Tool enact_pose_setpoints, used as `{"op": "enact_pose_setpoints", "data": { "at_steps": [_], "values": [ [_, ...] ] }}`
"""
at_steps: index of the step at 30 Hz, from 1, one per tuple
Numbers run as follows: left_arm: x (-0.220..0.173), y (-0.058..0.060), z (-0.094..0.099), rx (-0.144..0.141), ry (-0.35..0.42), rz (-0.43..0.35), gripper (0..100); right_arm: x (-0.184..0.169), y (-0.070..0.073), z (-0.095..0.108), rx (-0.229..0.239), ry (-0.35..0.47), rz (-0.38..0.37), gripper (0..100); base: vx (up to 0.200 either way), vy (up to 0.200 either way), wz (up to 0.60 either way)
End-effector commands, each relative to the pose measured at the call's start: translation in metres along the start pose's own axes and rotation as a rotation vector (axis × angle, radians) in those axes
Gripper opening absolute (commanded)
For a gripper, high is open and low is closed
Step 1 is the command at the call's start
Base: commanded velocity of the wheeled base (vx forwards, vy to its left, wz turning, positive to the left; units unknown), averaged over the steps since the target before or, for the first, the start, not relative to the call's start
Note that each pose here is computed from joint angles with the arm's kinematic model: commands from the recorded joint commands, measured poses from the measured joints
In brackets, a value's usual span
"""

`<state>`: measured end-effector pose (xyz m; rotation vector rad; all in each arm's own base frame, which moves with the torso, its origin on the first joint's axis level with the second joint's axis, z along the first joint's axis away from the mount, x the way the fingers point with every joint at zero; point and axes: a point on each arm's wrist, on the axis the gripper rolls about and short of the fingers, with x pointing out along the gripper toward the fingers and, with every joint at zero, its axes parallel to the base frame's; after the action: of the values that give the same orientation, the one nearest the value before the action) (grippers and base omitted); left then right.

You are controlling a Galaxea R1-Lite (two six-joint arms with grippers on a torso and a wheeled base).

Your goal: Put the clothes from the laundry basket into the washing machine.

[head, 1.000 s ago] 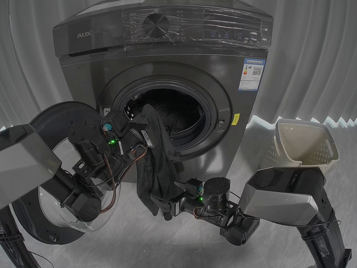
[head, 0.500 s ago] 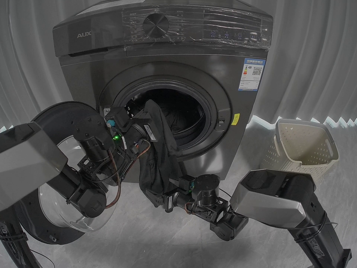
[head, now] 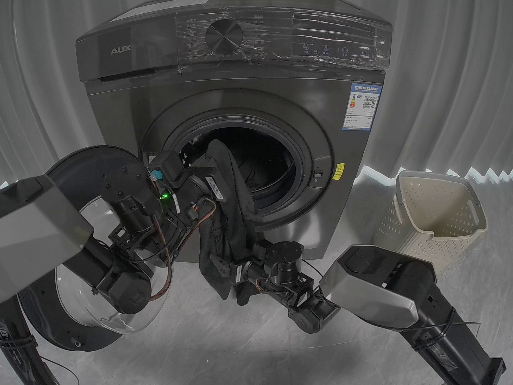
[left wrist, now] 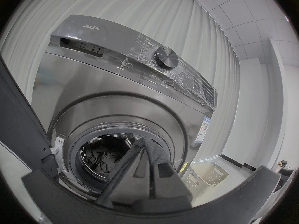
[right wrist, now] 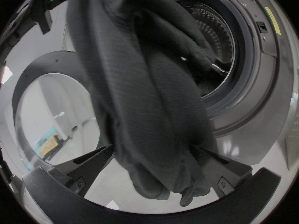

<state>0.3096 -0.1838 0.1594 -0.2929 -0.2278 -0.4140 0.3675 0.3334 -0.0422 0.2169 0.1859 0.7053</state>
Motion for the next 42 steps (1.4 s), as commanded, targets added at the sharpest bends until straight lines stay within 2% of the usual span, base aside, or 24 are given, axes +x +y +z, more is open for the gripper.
{"op": "enact_pose_setpoints", "data": {
  "at_steps": [1, 3, 4, 9, 12, 14, 16, 17, 19, 22, 25, 28, 33, 40, 42],
  "values": [
    [-0.004, 0.0, -0.001, -0.008, 0.002, 0.0, 0, 0.014, -0.014, -0.008, 0.0, -0.015, -0.064, 100, 0.0, 0.0, 0.0],
    [-0.004, 0.001, -0.001, -0.015, 0.001, 0.003, 0, 0.015, -0.015, -0.009, -0.001, -0.015, -0.082, 100, 0.0, 0.0, 0.0],
    [-0.004, 0.001, -0.001, -0.016, 0.003, 0.003, 0, 0.015, -0.014, -0.007, 0.0, -0.02, -0.082, 0, 0.0, 0.0, 0.0],
    [-0.008, 0.007, -0.005, -0.011, 0.012, 0.02, 0, 0.015, -0.018, -0.005, -0.016, -0.036, -0.092, 0, 0.0, 0.0, 0.0],
    [-0.011, 0.019, -0.007, 0.004, 0.029, 0.053, 0, 0.006, -0.018, -0.003, -0.028, -0.05, -0.1, 0, 0.0, 0.0, 0.0],
    [-0.014, 0.028, -0.007, 0.014, 0.036, 0.075, 0, -0.007, -0.013, 0.015, -0.034, -0.074, -0.097, 0, 0.0, 0.0, 0.0],
    [-0.014, 0.031, -0.007, 0.017, 0.038, 0.085, 0, -0.016, -0.012, 0.021, -0.041, -0.069, -0.097, 0, 0.0, 0.0, 0.0],
    [-0.017, 0.038, -0.004, 0.024, 0.038, 0.103, 0, -0.037, -0.009, 0.032, -0.044, -0.051, -0.095, 0, 0.0, 0.0, 0.0],
    [-0.022, 0.042, 0.001, 0.029, 0.036, 0.111, 0, -0.058, -0.008, 0.044, -0.05, -0.049, -0.089, 0, 0.0, 0.0, 0.0],
    [-0.028, 0.042, 0.009, 0.029, 0.028, 0.111, 0, -0.087, -0.01, 0.061, -0.063, -0.061, -0.065, 0, 0.0, 0.0, 0.0],
    [-0.039, 0.039, 0.02, 0.029, 0.025, 0.099, 0, -0.123, -0.014, 0.087, -0.076, -0.105, -0.036, 0, 0.0, 0.0, 0.0],
    [-0.046, 0.036, 0.02, 0.029, 0.044, 0.069, 0, -0.146, -0.014, 0.1, -0.08, -0.101, -0.028, 0, 0.0, 0.0, 0.0],
    [-0.054, 0.035, 0.017, 0.065, 0.074, 0.057, 0, -0.186, 0.0, 0.115, -0.082, -0.079, 0.027, 0, 0.0, 0.0, 0.0],
    [-0.057, 0.032, 0.021, 0.062, 0.066, 0.046, 0, -0.211, 0.022, 0.138, -0.086, -0.142, 0.082, 0, 0.0, 0.0, 0.0],
    [-0.056, 0.031, 0.023, 0.061, 0.058, 0.042, 0, -0.214, 0.027, 0.145, -0.07, -0.167, 0.088, 0, 0.0, 0.0, 0.0]
  ]
}}
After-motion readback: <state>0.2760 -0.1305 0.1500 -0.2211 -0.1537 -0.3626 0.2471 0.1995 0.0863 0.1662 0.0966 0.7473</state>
